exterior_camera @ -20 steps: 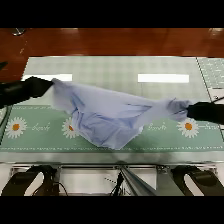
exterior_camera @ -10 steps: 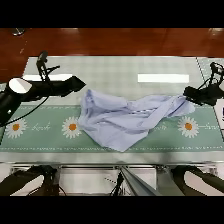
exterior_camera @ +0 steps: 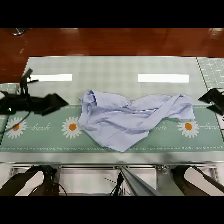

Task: Fold the shirts.

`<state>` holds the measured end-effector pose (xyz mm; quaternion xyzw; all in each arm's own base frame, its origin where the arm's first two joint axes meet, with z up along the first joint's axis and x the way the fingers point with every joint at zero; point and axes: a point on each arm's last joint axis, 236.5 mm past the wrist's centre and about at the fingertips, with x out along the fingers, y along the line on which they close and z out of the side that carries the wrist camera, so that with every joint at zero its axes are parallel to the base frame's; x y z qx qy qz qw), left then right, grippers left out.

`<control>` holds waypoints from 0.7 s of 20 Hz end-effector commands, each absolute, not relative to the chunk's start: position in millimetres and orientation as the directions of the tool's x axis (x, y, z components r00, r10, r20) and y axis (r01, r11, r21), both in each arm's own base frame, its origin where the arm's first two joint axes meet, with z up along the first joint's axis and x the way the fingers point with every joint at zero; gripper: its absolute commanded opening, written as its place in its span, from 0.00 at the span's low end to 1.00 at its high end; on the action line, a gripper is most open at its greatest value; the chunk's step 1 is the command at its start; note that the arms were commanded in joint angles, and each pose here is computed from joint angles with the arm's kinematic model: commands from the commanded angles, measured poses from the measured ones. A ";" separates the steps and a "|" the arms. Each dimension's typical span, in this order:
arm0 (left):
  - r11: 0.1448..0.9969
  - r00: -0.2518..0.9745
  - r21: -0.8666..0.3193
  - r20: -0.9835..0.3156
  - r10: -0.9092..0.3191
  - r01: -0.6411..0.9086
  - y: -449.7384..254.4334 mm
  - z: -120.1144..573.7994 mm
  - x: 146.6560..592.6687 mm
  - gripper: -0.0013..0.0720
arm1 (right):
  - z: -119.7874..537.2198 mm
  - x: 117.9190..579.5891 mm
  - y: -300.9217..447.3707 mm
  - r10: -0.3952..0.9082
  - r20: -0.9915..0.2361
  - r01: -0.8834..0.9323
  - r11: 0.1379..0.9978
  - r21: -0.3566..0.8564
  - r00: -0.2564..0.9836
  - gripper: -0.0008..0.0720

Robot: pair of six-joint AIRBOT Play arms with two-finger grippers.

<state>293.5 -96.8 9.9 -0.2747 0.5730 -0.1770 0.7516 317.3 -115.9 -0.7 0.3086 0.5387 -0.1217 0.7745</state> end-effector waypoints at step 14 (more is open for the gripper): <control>0.594 0.029 -0.767 -0.618 -0.786 -0.241 -252.1 -91.6 174.1 0.97 | -43.5 278.7 -35.9 0.362 -0.807 0.475 0.667 0.574 0.467 0.86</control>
